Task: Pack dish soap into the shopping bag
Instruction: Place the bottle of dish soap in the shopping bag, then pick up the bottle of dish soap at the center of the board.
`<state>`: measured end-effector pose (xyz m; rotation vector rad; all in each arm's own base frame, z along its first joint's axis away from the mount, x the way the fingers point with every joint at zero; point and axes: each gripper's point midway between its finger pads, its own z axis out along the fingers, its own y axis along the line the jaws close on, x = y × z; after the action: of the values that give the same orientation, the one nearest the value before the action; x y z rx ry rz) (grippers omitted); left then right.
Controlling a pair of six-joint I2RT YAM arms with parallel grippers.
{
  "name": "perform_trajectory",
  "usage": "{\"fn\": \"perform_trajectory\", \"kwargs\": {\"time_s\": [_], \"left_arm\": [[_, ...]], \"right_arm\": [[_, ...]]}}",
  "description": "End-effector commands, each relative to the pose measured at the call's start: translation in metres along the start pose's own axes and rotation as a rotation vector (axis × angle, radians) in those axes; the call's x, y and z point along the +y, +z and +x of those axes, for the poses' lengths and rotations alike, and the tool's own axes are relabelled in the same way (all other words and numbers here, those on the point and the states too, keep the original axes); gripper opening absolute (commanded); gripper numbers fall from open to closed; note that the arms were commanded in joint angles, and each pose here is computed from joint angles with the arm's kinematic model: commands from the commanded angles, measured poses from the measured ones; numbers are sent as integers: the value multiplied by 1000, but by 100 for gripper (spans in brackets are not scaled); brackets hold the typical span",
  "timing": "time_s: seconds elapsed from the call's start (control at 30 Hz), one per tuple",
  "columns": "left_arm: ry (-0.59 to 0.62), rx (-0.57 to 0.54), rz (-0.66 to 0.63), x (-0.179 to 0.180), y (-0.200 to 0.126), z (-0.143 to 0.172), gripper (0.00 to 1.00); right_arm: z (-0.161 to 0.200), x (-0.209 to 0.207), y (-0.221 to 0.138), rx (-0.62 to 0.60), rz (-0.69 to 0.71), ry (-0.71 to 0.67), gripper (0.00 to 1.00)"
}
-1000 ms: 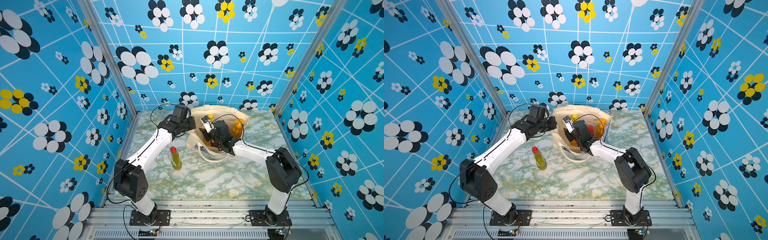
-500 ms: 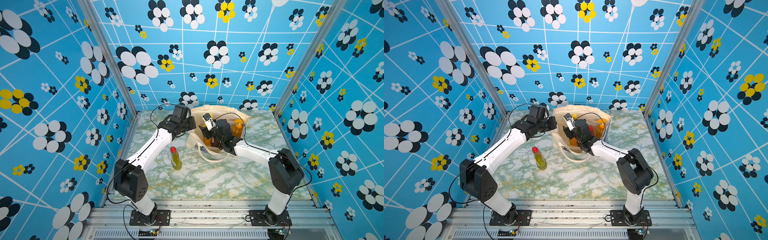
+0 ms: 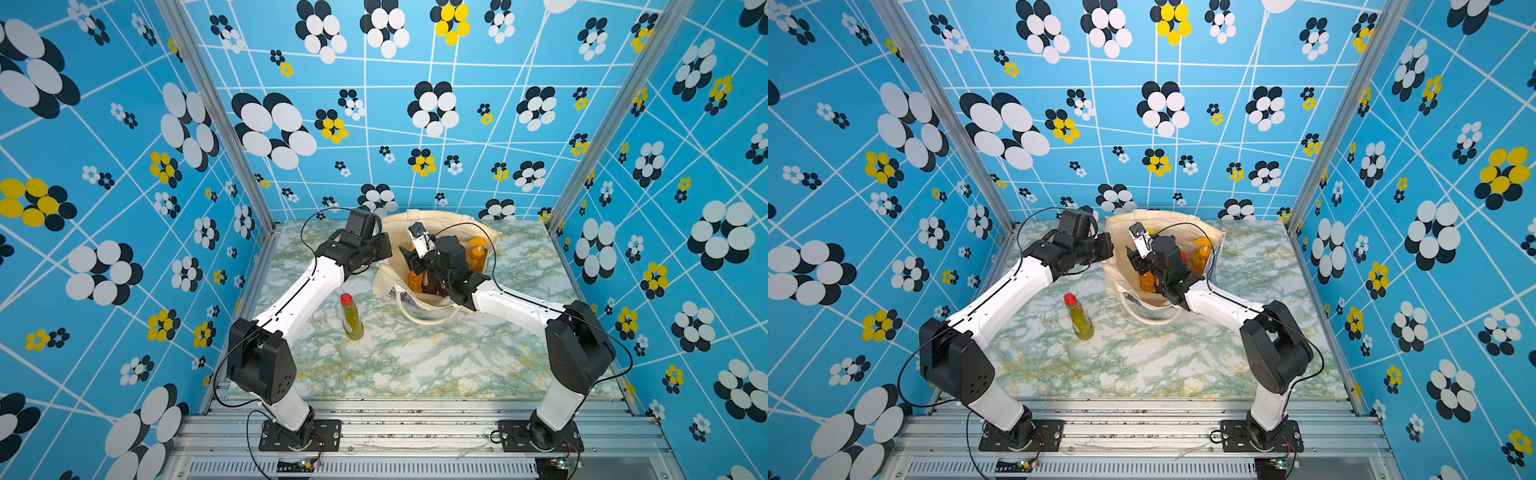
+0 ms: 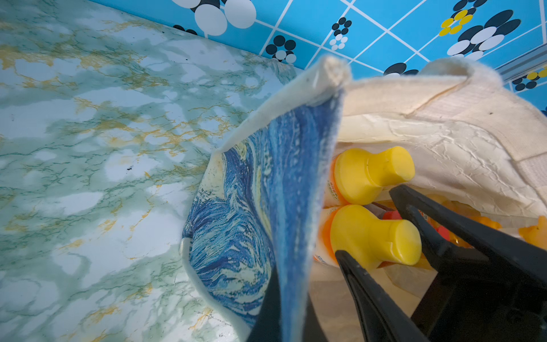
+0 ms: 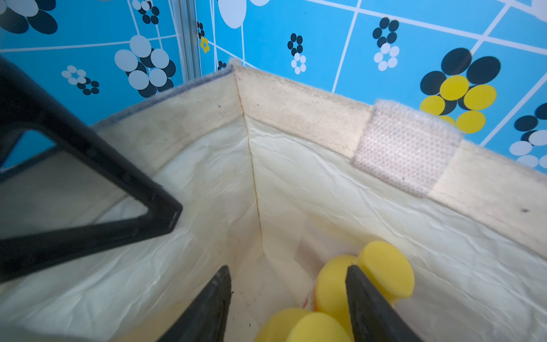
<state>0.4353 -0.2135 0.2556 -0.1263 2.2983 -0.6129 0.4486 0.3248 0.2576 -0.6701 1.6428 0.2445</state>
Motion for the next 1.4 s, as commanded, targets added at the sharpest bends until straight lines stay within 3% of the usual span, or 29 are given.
{"fn": "perform_trajectory", "kwargs": {"time_s": [0.0, 0.2, 0.53, 0.7, 0.93, 1.03, 1.37], "left_arm": [[15, -41, 14, -7, -15, -15, 0], [13, -43, 15, -7, -14, -16, 0], [10, -47, 33, -11, -14, -18, 7], [9, -45, 41, -13, -14, -18, 15], [11, -56, 59, -17, -19, -22, 34], [15, -62, 69, -20, -23, -24, 50], [63, -138, 41, -19, -62, -36, 81]], "right_arm": [[-28, -13, -15, -53, 33, 3, 65], [-48, -20, -32, -69, 41, 50, 70], [-68, -47, -77, -17, 138, 193, 99], [-70, -63, -103, 84, 206, 285, 99], [-76, -82, -144, 164, 302, 427, 99], [-74, -88, -159, 202, 338, 441, 99], [-55, -103, -190, 300, 445, 447, 99]]}}
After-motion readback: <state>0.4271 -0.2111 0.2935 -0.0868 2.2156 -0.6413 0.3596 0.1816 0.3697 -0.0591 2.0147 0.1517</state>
